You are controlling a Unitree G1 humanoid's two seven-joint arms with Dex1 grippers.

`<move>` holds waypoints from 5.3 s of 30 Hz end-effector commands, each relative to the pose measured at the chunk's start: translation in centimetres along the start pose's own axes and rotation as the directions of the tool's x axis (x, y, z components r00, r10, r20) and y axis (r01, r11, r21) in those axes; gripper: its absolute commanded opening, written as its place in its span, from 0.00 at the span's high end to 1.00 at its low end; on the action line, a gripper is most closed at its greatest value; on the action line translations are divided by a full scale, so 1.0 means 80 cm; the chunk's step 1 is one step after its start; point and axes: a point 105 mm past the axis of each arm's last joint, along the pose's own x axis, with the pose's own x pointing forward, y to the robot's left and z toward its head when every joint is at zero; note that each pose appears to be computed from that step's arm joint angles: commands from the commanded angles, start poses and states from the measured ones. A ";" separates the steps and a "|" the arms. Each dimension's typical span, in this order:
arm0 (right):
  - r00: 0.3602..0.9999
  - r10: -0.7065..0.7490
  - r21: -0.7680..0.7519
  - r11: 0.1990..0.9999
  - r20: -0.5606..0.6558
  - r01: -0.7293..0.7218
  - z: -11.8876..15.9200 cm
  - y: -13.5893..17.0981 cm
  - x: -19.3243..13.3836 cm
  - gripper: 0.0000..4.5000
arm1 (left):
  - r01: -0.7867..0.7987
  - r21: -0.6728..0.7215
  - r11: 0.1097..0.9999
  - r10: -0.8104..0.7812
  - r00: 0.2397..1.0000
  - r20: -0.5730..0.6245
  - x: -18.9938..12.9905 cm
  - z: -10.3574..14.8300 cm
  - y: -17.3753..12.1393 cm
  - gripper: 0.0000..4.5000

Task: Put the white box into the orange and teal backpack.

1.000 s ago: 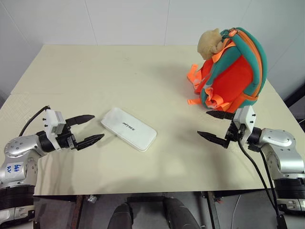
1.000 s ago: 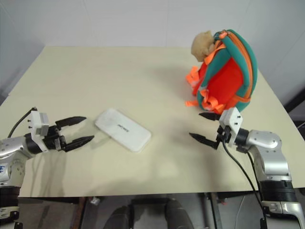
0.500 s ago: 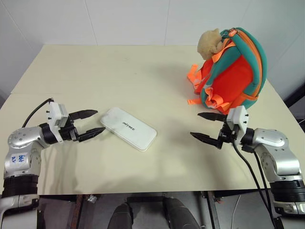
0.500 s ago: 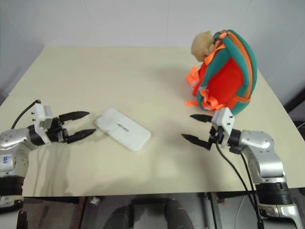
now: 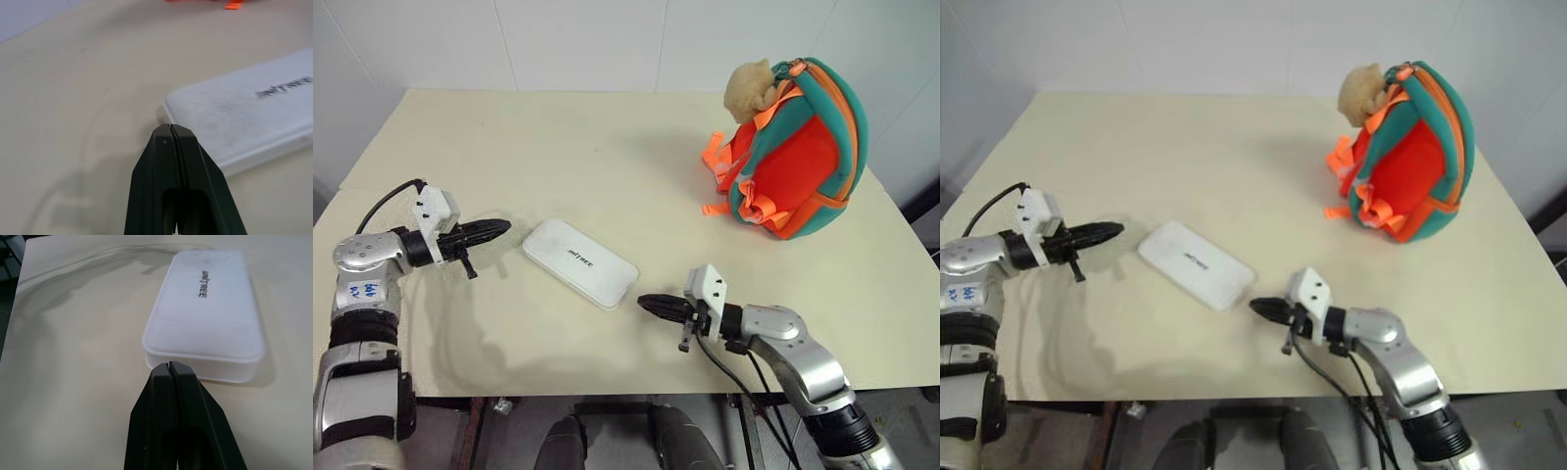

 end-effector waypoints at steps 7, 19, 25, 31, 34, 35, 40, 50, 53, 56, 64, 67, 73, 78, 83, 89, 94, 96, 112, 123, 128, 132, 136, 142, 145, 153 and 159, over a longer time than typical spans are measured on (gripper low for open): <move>1.000 -0.030 0.000 1.000 0.008 0.030 0.004 -0.009 0.022 0.99 | -0.104 0.012 0.994 0.104 0.994 -0.026 0.030 -0.010 0.010 1.00; 0.999 -0.049 -0.022 0.999 0.015 0.049 0.008 -0.028 0.023 0.99 | 0.004 -0.101 0.995 -0.006 1.000 -0.016 0.038 -0.033 -0.025 1.00; 0.995 -0.094 -0.029 0.995 0.022 0.095 0.010 -0.050 0.014 0.99 | 0.134 -0.173 0.976 -0.136 0.991 -0.002 0.015 -0.045 -0.062 1.00; 0.995 -0.103 -0.051 0.993 0.013 0.103 0.012 -0.067 0.003 0.99 | 0.175 -0.199 0.964 -0.169 0.985 0.043 0.020 -0.034 -0.088 1.00; 0.996 -0.091 -0.066 0.994 0.001 0.091 0.013 -0.073 -0.007 0.99 | 0.220 -0.214 0.952 -0.209 0.975 0.071 0.030 -0.028 -0.110 1.00; 0.996 -0.086 -0.069 0.994 -0.005 0.085 0.013 -0.075 -0.011 0.99 | 0.233 -0.219 0.947 -0.221 0.972 0.078 0.034 -0.028 -0.117 1.00; 0.996 -0.077 -0.075 0.994 -0.038 0.074 0.011 -0.083 -0.031 0.99 | 0.267 -0.237 0.934 -0.248 0.963 0.109 0.044 -0.024 -0.139 1.00; 0.993 -0.050 -0.032 0.998 -0.107 0.047 -0.006 -0.080 -0.054 0.99 | 0.298 -0.263 0.918 -0.278 0.954 0.113 0.043 -0.024 -0.161 1.00; 0.992 -0.012 0.012 1.000 -0.129 0.013 -0.013 -0.071 -0.056 0.99 | 0.302 -0.269 0.915 -0.281 0.953 0.113 0.041 -0.024 -0.164 1.00; 0.990 0.009 0.043 0.999 -0.140 -0.003 -0.018 -0.064 -0.056 0.99 | 0.300 -0.272 0.914 -0.279 0.954 0.114 0.041 -0.024 -0.165 1.00; 0.992 -0.015 0.117 0.993 -0.129 0.030 -0.016 -0.070 -0.063 0.99 | 0.264 -0.284 0.922 -0.254 0.964 0.072 0.034 -0.029 -0.160 1.00; 0.990 -0.028 0.133 0.990 -0.140 0.047 -0.012 -0.077 -0.072 0.99 | 0.245 -0.298 0.923 -0.242 0.969 0.048 0.025 -0.028 -0.153 1.00; 0.976 0.045 0.208 0.978 -0.212 0.000 0.001 -0.075 -0.118 0.66 | 0.211 -0.358 0.910 -0.241 0.970 -0.042 -0.016 -0.028 -0.139 0.67; 0.964 0.120 0.276 0.960 -0.236 -0.052 0.017 -0.064 -0.131 0.28 | 0.215 -0.430 0.877 -0.259 0.965 -0.047 -0.027 -0.022 -0.133 0.33; 0.971 0.139 0.312 0.947 -0.194 -0.073 0.037 -0.061 -0.119 0.00 | 0.237 -0.529 0.815 -0.297 0.954 -0.030 -0.012 -0.015 -0.138 0.01; 0.975 0.071 0.332 0.943 -0.211 0.003 0.036 -0.075 -0.097 0.00 | 0.255 -0.609 0.751 -0.316 0.949 0.007 0.011 -0.012 -0.138 0.01; 0.958 0.086 0.343 0.939 -0.275 0.015 0.023 -0.077 -0.087 0.00 | 0.248 -0.653 0.716 -0.350 0.936 -0.029 0.030 -0.015 -0.135 0.01; 0.949 0.101 0.341 0.940 -0.298 0.007 0.018 -0.075 -0.085 0.00 | 0.261 -0.647 0.716 -0.376 0.926 -0.043 0.035 -0.015 -0.135 0.01; 0.949 0.144 0.320 0.946 -0.279 -0.049 0.011 -0.062 -0.071 0.00 | 0.233 -0.858 0.458 -0.523 0.851 -0.048 0.075 -0.027 -0.159 0.01; 0.952 0.144 0.305 0.951 -0.271 -0.057 0.007 -0.055 -0.080 0.00 | 0.327 -0.929 0.174 -0.654 0.744 0.139 0.075 0.003 -0.189 0.01; 0.948 0.159 0.312 0.948 -0.275 -0.069 0.001 -0.051 -0.090 0.00 | 0.343 -0.927 0.155 -0.675 0.721 0.153 0.061 0.009 -0.181 0.01; 0.941 0.159 0.308 0.949 -0.299 -0.063 -0.011 -0.051 -0.098 0.00 | 0.356 -0.923 0.147 -0.655 0.734 0.179 0.061 0.017 -0.172 0.01; 0.941 0.161 0.307 0.950 -0.299 -0.065 -0.015 -0.049 -0.099 0.00 | 0.349 -0.924 0.156 -0.633 0.753 0.178 0.064 0.013 -0.174 0.10; 0.943 0.155 0.306 0.950 -0.295 -0.060 -0.016 -0.049 -0.098 0.00 | 0.336 -0.938 0.089 -0.591 0.776 0.222 0.063 0.014 -0.178 0.49; 0.944 0.156 0.304 0.950 -0.290 -0.063 -0.014 -0.048 -0.099 0.00 | 0.337 -0.941 0.040 -0.598 0.762 0.247 0.055 0.017 -0.186 0.69; 0.971 0.023 0.215 0.976 -0.236 0.029 0.011 -0.077 -0.106 0.00 | 0.347 -0.937 0.038 -0.590 0.765 0.260 0.040 0.025 -0.191 0.70; 0.837 -0.546 -0.027 0.837 0.013 0.546 0.088 -0.189 -0.129 0.00 | 0.278 -0.923 0.266 -0.329 0.926 0.184 0.020 0.013 -0.123 0.70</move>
